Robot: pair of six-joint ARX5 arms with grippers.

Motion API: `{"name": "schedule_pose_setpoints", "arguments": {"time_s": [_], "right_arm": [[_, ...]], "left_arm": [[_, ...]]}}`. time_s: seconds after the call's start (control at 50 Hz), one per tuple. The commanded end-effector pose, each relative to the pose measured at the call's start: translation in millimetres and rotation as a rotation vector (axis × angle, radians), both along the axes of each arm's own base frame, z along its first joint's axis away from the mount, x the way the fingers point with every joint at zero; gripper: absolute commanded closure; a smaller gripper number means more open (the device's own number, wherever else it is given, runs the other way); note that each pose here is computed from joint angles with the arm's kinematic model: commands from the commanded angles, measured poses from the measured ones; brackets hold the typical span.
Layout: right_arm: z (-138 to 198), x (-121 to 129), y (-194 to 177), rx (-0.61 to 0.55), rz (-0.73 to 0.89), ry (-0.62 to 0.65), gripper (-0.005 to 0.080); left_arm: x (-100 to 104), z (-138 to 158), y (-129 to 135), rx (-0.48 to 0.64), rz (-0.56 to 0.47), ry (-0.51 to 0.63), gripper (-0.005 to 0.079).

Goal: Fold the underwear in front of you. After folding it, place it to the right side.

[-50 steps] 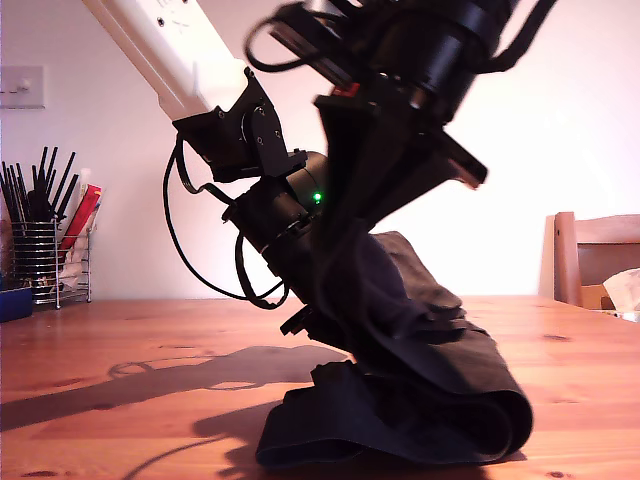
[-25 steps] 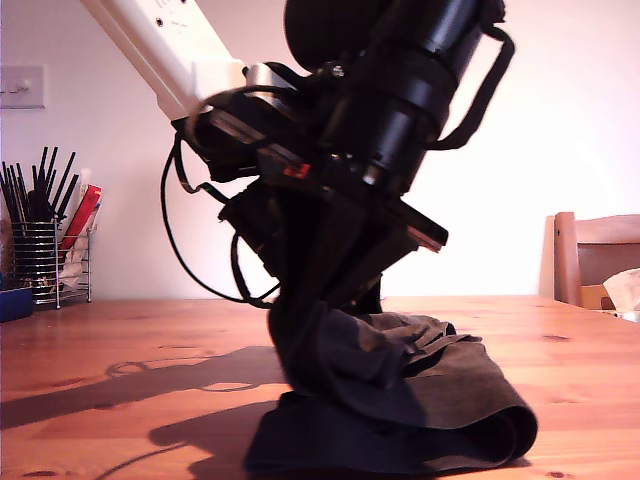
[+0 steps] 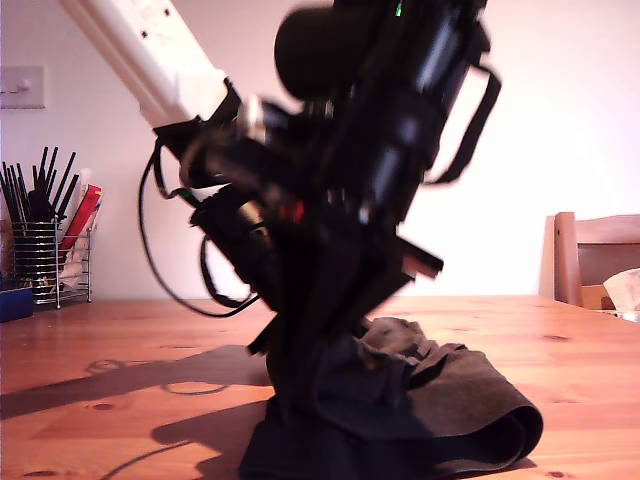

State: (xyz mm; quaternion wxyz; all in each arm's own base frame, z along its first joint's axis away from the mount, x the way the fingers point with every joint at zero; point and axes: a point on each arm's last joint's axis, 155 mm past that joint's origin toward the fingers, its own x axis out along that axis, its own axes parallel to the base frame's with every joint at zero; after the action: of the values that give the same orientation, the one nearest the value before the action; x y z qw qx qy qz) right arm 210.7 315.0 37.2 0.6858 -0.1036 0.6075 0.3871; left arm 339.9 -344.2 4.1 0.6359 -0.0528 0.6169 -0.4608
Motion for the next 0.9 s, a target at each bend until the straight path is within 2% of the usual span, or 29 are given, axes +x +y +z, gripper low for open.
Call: {"name": "schedule_pose_setpoints", "arguments": {"time_s": [0.0, 0.22, 0.4, 0.64, 0.88], "right_arm": [[0.8, -2.8, 5.6, 0.008, 0.033, -0.014, 0.0765], [-5.3, -8.8, 1.9, -0.006, 0.052, -0.007, 0.0765], [-11.3, -14.1, -3.6, -0.024, 0.068, 0.003, 0.0765], [-11.3, -14.5, -3.7, -0.024, 0.070, 0.005, 0.0765], [-10.8, -13.7, -2.3, -0.017, 0.069, 0.002, 0.0765]], "left_arm": [[-5.4, -20.3, 8.7, 0.029, 0.012, 0.058, 0.0762], [20.8, 7.4, 18.0, -0.008, 0.057, 0.001, 0.0762], [33.7, 31.3, 19.1, -0.064, 0.073, 0.011, 0.0762], [39.9, 58.6, 14.3, -0.129, 0.070, 0.028, 0.0762], [39.7, 62.4, 2.1, -0.158, 0.044, -0.006, 0.0762]]}}
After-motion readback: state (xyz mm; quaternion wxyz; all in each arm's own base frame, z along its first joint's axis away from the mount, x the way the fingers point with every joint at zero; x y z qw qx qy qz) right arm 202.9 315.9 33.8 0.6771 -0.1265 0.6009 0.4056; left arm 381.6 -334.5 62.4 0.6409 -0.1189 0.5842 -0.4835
